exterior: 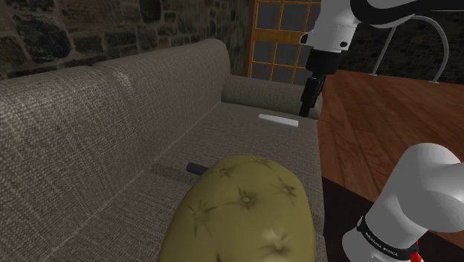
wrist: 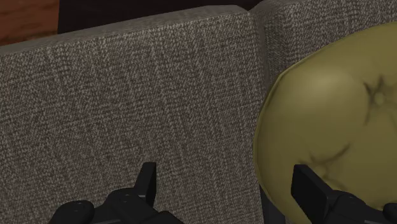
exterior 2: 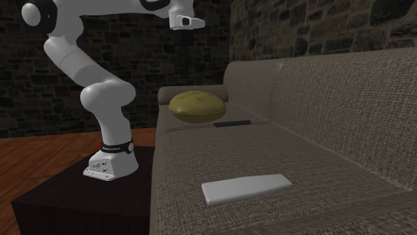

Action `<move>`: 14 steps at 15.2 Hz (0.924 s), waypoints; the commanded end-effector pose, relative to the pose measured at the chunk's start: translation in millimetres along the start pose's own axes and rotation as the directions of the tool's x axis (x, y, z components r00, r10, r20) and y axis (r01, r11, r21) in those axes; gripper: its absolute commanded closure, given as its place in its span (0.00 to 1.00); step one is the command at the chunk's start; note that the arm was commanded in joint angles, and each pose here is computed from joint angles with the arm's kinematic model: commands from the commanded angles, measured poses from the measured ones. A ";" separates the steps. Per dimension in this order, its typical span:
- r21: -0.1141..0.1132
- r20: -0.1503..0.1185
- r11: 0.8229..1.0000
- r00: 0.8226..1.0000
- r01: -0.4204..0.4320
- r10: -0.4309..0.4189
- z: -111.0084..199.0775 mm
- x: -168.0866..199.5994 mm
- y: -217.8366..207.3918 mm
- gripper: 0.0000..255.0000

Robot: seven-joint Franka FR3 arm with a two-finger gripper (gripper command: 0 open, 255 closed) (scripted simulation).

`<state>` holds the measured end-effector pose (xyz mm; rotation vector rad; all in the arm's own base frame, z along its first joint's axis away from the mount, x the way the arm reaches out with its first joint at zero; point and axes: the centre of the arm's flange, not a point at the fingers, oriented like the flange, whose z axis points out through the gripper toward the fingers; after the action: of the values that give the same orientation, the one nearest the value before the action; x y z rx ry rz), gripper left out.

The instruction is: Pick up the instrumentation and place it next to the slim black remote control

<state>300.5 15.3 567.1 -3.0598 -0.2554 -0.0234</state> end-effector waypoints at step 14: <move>-0.028 0.011 0.996 0.996 0.085 -0.085 72.1 59.4 140.0 0.00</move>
<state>376.2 -96.3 493.2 -3.0740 -0.3774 -0.0164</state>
